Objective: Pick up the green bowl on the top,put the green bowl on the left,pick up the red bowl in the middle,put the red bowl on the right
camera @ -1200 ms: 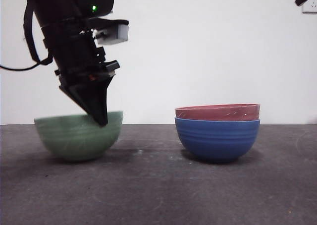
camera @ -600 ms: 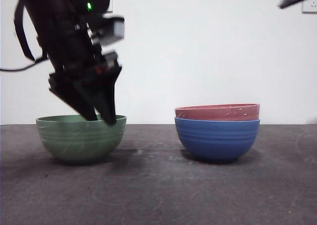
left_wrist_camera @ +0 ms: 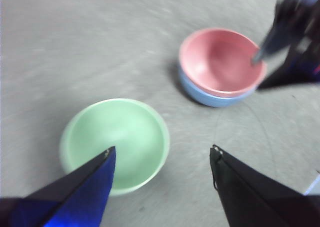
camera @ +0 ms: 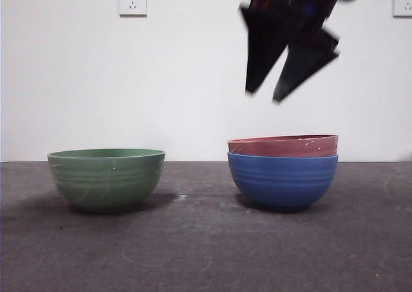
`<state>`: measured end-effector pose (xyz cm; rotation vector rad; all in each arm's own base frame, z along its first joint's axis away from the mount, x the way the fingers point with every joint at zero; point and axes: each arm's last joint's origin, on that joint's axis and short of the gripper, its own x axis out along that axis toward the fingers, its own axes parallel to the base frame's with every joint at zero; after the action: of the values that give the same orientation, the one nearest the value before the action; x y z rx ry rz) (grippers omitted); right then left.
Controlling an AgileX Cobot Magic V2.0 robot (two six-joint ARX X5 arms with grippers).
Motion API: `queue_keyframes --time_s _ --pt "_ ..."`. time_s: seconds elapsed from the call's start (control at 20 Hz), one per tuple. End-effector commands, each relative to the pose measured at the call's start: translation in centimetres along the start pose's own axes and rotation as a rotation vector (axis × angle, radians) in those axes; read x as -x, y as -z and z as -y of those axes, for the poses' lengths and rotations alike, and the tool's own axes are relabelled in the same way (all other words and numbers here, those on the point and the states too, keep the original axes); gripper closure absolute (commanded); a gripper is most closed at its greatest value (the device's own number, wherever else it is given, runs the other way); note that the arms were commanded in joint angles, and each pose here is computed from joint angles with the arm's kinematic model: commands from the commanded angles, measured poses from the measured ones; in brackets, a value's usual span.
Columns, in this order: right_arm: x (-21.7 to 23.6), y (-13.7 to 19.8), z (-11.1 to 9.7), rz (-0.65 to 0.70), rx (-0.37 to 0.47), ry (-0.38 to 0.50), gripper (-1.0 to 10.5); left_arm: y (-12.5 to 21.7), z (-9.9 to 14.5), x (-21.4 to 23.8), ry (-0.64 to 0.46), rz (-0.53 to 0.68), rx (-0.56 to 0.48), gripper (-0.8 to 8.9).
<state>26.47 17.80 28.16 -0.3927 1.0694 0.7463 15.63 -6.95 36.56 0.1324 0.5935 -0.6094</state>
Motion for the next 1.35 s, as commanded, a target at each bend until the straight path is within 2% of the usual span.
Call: queue_keyframes --time_s 0.05,0.15,0.3,0.5,0.65,0.8,0.9,1.15,1.35 --pt "-2.7 -0.3 0.6 -0.060 0.006 0.034 6.7 0.6 -0.2 1.5 -0.035 0.020 0.025 4.94" --pt "-4.3 -0.5 0.9 -0.080 0.002 0.039 6.7 0.9 -0.2 2.4 -0.053 0.026 0.033 4.94" --pt "-5.3 -0.5 1.2 -0.098 0.007 0.035 7.7 1.2 -0.3 2.5 -0.060 0.005 0.040 4.94" --pt "-5.5 -0.4 1.2 -0.107 0.004 0.029 7.7 1.2 -0.3 2.5 -0.060 -0.001 0.042 4.94" --pt "-5.4 -0.1 1.3 -0.136 -0.004 0.024 8.5 1.2 -0.3 2.5 -0.060 -0.001 0.042 4.94" --pt "-5.4 -0.1 1.3 -0.136 -0.006 0.026 8.6 1.2 -0.3 2.5 -0.060 -0.001 0.041 4.95" --pt "-5.4 -0.1 1.3 -0.136 -0.005 0.026 9.6 1.2 -0.3 2.5 -0.060 -0.001 0.041 4.95" --pt "-4.4 -0.4 1.2 -0.099 0.011 0.038 9.6 1.2 -0.3 2.5 -0.060 0.000 0.041 4.95" --pt "-1.6 -1.0 0.8 -0.009 0.023 0.056 9.6 1.2 -0.3 2.5 -0.060 0.001 0.041 4.95"
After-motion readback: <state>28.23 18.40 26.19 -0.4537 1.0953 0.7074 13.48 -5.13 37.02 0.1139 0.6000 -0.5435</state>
